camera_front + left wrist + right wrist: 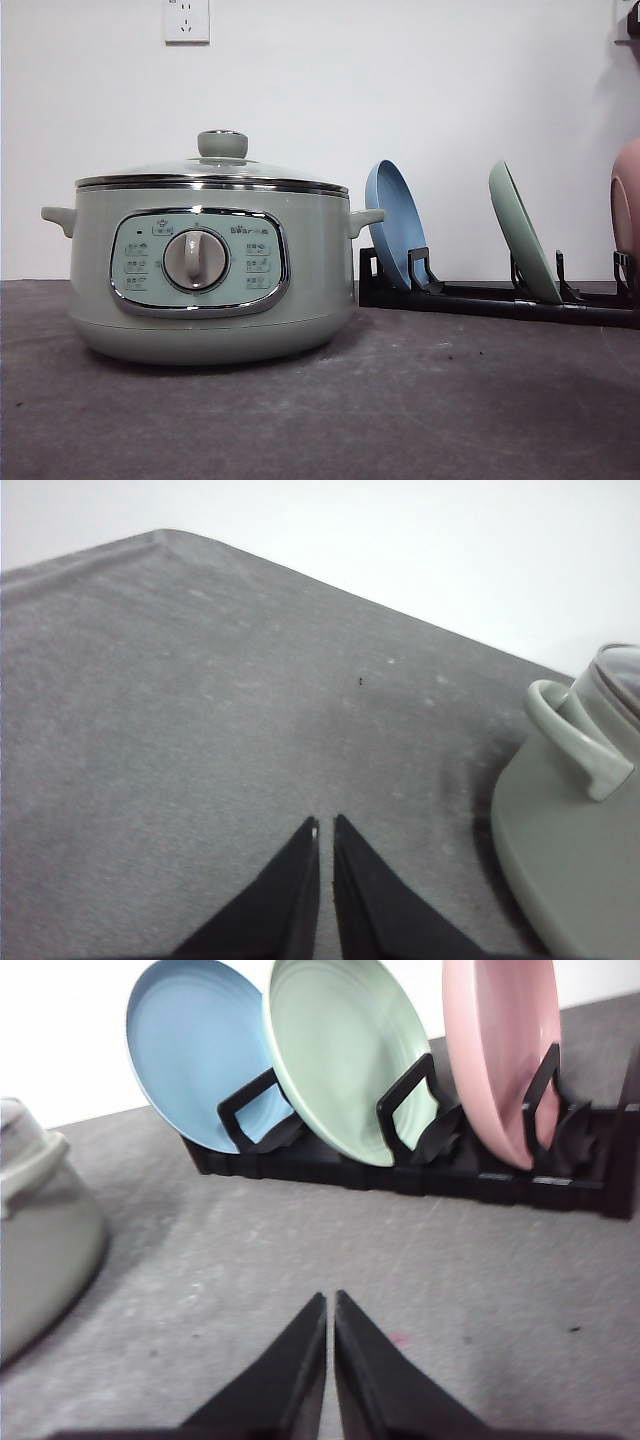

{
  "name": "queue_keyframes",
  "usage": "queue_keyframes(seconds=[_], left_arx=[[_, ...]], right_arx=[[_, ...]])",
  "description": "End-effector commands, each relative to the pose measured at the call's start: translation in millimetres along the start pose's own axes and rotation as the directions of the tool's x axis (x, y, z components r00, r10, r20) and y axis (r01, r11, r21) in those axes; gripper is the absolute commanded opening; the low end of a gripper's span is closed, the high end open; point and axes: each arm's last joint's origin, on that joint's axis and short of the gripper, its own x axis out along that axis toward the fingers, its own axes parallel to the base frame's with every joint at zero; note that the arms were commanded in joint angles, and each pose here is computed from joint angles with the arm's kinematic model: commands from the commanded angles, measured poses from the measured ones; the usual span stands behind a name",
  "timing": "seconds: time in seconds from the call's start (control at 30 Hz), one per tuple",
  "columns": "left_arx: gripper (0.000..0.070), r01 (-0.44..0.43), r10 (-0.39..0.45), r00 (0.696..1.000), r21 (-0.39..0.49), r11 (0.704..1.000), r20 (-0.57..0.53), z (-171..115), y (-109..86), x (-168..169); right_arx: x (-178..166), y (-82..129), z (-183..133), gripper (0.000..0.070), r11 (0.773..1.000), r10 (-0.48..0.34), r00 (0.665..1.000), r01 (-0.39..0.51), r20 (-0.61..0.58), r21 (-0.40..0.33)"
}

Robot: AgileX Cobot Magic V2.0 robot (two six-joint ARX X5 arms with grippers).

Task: Transfer potato from steamer to green plate

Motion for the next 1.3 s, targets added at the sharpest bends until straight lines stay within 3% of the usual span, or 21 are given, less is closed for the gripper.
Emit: queue_keyframes(seconds=[0.0, 0.13, 0.53, 0.87, 1.03, 1.27], left_arx=[[0.0010, 0.002, -0.003, 1.000, -0.055, 0.998, -0.021, -4.3, 1.3, 1.1], [0.0010, 0.037, -0.037, 0.999, -0.096, 0.995, -0.001, 5.3, -2.8, -2.4], [0.0010, 0.112, -0.109, 0.993, -0.124, 0.986, 0.036, 59.8, -23.1, -22.9], [0.0010, 0.221, -0.222, 0.974, -0.029, 0.975, -0.039, 119.0, -47.4, -27.5], [0.0010, 0.300, -0.293, 0.944, 0.026, 0.954, -0.152, 144.9, -59.4, -21.4], [0.0010, 0.443, -0.402, 0.855, 0.060, 0.894, -0.328, 172.4, -76.3, -10.9]], right_arx=[[-0.2, 0.5, 1.2, 0.0000, 0.999, 0.008, 1.000, -0.009, 0.010, 0.051], [-3.2, 4.1, 10.2, 0.0000, 0.996, 0.017, 0.999, -0.020, 0.036, 0.088], [-28.5, 30.1, 72.3, 0.0000, 0.997, 0.058, 0.986, -0.065, 0.156, 0.041], [-33.9, 51.7, 129.7, 0.0000, 0.994, 0.081, 0.996, -0.079, 0.025, -0.074], [-28.5, 60.7, 157.5, 0.0000, 0.986, 0.096, 0.992, -0.107, -0.086, -0.131], [-16.1, 69.8, 188.3, 0.0000, 0.969, 0.109, 0.962, -0.159, -0.250, -0.191]])
